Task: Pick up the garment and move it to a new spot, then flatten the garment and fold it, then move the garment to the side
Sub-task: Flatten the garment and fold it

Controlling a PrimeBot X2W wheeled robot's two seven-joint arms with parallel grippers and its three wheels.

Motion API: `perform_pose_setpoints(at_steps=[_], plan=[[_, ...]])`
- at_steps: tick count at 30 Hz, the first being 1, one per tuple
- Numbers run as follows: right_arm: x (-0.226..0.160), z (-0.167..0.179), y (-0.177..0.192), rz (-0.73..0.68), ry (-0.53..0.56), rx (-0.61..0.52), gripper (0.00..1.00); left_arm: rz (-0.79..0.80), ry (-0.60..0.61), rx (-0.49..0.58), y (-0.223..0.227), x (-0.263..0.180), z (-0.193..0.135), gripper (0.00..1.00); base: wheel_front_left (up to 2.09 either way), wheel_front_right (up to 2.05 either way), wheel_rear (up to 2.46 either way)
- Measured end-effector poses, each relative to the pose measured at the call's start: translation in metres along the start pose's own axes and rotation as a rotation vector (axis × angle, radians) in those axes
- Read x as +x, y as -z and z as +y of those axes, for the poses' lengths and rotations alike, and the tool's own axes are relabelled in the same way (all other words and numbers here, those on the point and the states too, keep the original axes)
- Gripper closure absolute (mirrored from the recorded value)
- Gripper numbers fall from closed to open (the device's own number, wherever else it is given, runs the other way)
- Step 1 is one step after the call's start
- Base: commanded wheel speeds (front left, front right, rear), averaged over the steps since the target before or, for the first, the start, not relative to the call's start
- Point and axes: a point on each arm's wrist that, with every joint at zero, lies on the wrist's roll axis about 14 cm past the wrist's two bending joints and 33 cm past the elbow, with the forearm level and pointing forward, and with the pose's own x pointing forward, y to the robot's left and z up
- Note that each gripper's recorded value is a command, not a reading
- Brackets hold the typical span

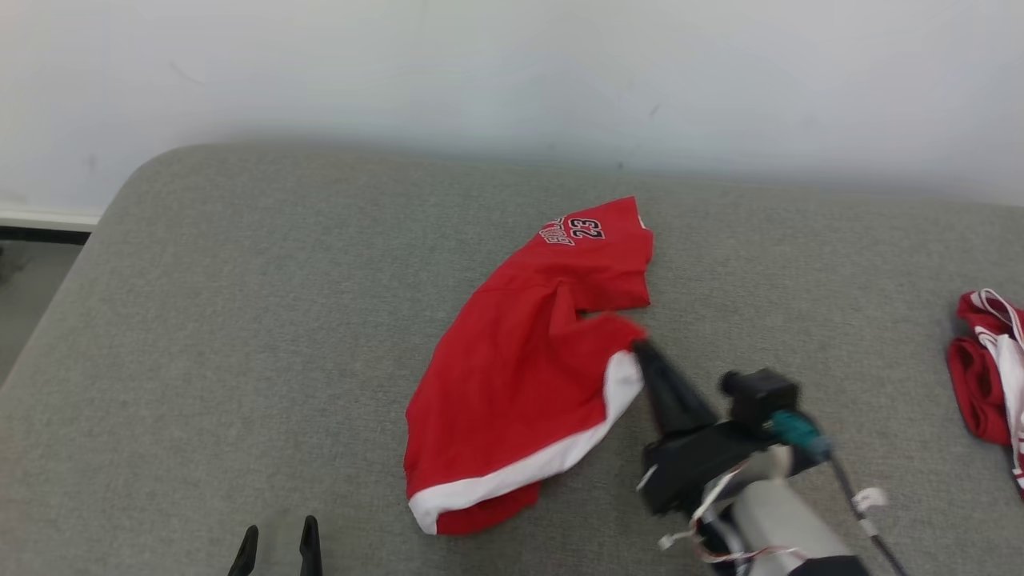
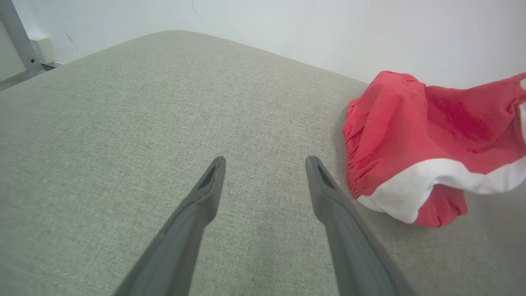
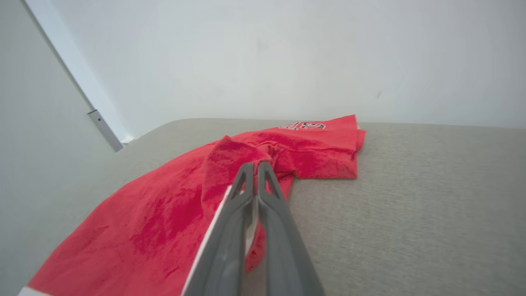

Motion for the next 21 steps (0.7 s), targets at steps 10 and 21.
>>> perform_pose_setpoints(at_steps=[10, 21], plan=[[-0.044, -0.111, -0.041, -0.117, 0.317, -0.054, 1.00, 0.007, 0.072, 0.013, 0.001, 0.012, -0.022, 0.00, 0.00, 0.00, 0.00], [-0.111, -0.188, -0.015, -0.010, 0.596, -0.134, 0.00, 0.037, 0.195, 0.030, 0.011, 0.017, -0.059, 0.00, 0.00, 0.00, 0.00]])
